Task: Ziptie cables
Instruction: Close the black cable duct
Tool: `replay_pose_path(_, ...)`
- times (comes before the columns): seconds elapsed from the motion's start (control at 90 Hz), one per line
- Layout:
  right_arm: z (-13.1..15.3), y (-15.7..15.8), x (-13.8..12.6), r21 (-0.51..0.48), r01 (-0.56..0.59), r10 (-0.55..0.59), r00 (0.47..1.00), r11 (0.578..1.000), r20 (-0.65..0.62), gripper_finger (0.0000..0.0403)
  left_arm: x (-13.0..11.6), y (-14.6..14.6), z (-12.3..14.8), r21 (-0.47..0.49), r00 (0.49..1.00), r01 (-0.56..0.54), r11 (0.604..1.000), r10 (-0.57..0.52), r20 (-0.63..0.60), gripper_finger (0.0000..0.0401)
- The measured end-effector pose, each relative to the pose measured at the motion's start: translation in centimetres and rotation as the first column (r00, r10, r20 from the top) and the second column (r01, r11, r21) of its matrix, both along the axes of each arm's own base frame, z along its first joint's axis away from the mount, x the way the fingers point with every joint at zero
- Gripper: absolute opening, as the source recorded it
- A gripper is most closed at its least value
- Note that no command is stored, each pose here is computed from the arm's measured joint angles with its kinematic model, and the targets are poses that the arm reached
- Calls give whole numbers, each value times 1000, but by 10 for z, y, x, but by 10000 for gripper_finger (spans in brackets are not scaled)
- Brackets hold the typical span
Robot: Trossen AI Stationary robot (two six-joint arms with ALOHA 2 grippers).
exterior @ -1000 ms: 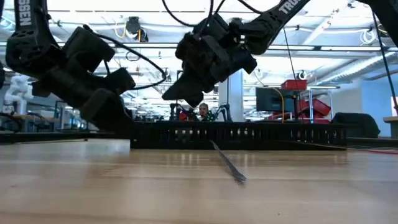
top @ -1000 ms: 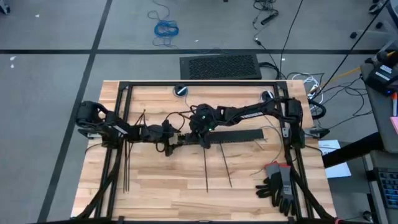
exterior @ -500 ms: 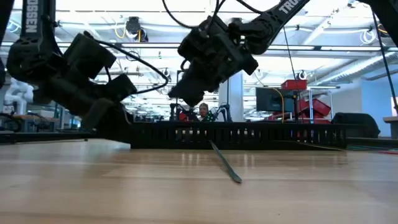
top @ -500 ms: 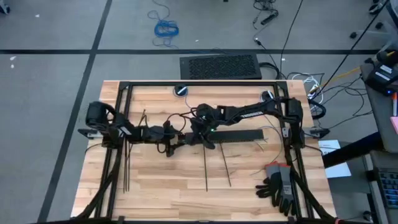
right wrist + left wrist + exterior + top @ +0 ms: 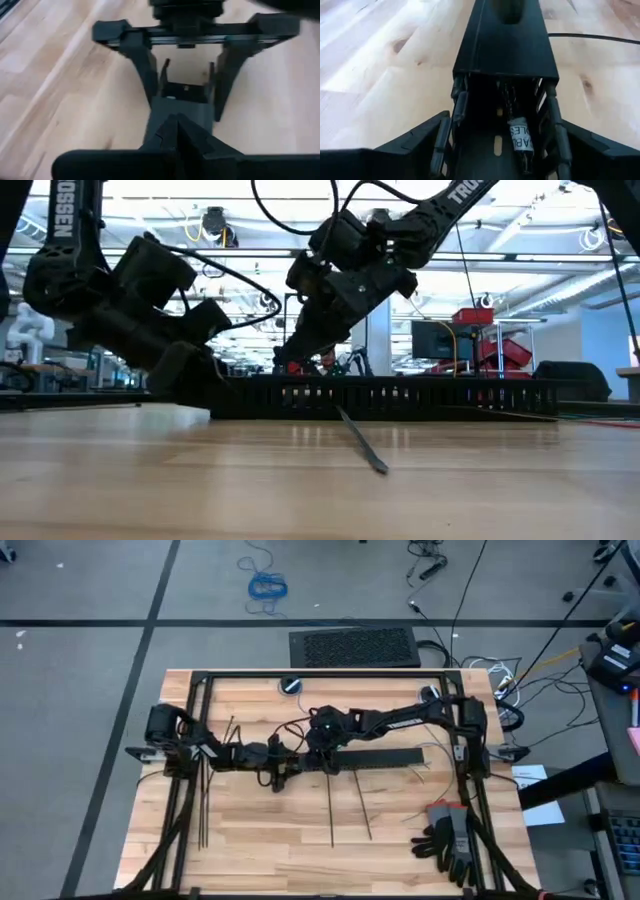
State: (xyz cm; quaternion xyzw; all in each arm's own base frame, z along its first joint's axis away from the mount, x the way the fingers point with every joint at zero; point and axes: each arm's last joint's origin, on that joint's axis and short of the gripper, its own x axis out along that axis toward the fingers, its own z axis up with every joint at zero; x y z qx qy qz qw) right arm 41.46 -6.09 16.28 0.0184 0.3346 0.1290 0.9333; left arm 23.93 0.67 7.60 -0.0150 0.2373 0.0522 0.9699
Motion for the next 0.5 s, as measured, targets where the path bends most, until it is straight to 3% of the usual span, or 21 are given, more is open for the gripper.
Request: replay_pose_path(0.5,-16,-3,6,-16,-18,18,1000,1000,13,0,-1,0,-1,-19,1000,-6,1000,6,-15,251)
